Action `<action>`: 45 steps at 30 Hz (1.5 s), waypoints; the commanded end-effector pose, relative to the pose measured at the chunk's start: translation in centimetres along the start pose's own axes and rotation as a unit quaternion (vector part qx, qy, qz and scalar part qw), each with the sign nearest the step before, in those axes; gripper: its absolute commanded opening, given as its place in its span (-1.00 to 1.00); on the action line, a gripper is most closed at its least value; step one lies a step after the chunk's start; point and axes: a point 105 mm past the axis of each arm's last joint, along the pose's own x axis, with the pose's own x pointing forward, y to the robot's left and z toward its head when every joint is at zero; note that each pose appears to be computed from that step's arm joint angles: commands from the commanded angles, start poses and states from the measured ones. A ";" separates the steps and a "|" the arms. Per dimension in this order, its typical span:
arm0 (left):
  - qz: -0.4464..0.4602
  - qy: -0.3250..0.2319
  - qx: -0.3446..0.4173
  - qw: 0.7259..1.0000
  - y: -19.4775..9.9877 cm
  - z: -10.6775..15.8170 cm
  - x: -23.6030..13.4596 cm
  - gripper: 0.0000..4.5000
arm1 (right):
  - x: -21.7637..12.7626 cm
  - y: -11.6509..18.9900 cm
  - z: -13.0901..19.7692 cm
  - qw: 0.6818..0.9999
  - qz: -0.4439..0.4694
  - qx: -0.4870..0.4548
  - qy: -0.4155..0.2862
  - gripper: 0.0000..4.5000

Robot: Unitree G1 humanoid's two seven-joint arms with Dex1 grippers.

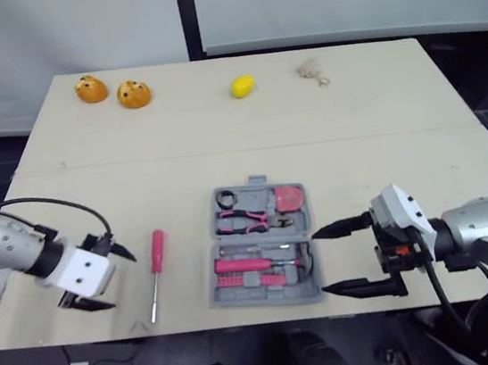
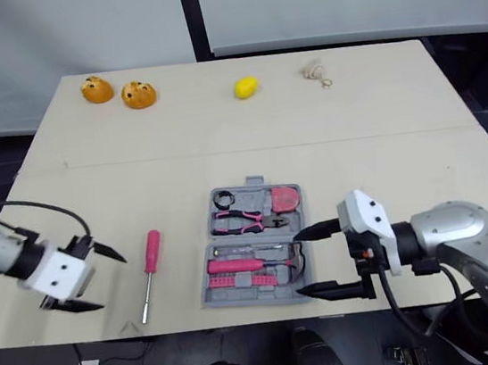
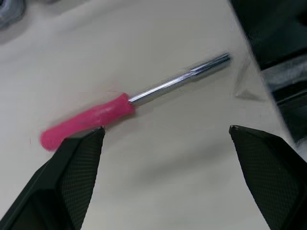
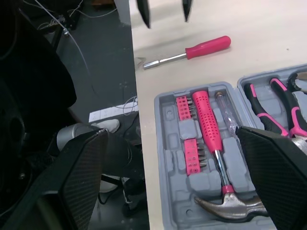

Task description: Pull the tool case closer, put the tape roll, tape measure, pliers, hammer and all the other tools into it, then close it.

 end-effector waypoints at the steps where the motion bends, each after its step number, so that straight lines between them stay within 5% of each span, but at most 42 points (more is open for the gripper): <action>1: -0.077 0.018 0.056 0.995 -0.2 -0.8 0.5 0.99 | 0.0 0.8 0.9 1.000 -0.008 -0.019 -0.010 1.00; 12: -0.120 0.048 0.155 0.980 1.5 -1.7 3.5 0.99 | -0.1 1.5 0.9 0.999 -0.038 -0.015 -0.008 1.00; 15: -0.108 0.032 0.168 0.979 2.0 -1.1 4.5 0.63 | 0.0 1.7 1.0 0.999 -0.039 -0.015 -0.009 1.00; 21: -0.109 0.048 0.181 0.976 2.0 -1.6 4.6 -0.71 | 0.1 1.9 1.2 0.999 -0.038 -0.016 -0.010 1.00; 25: -0.110 0.046 0.184 0.976 0.5 -2.0 3.4 -0.82 | 0.2 1.7 1.4 0.999 -0.027 -0.020 -0.016 1.00; 30: -0.051 0.037 0.085 0.994 -1.5 -2.3 0.5 -0.82 | 0.7 1.0 1.6 0.999 0.006 -0.031 -0.020 1.00; 34: -0.014 -0.008 -0.114 0.993 -4.7 -1.1 -1.3 -0.82 | 1.1 0.4 1.6 0.998 0.034 -0.036 -0.025 1.00; 40: 0.067 -0.020 -0.325 0.943 -6.5 0.5 -1.2 -0.82 | 1.9 -0.3 1.7 0.997 0.061 -0.041 -0.033 1.00; 45: 0.147 -0.027 -0.491 0.858 -7.1 1.6 -0.6 -0.82 | 2.5 -0.6 1.7 0.995 0.078 -0.042 -0.039 1.00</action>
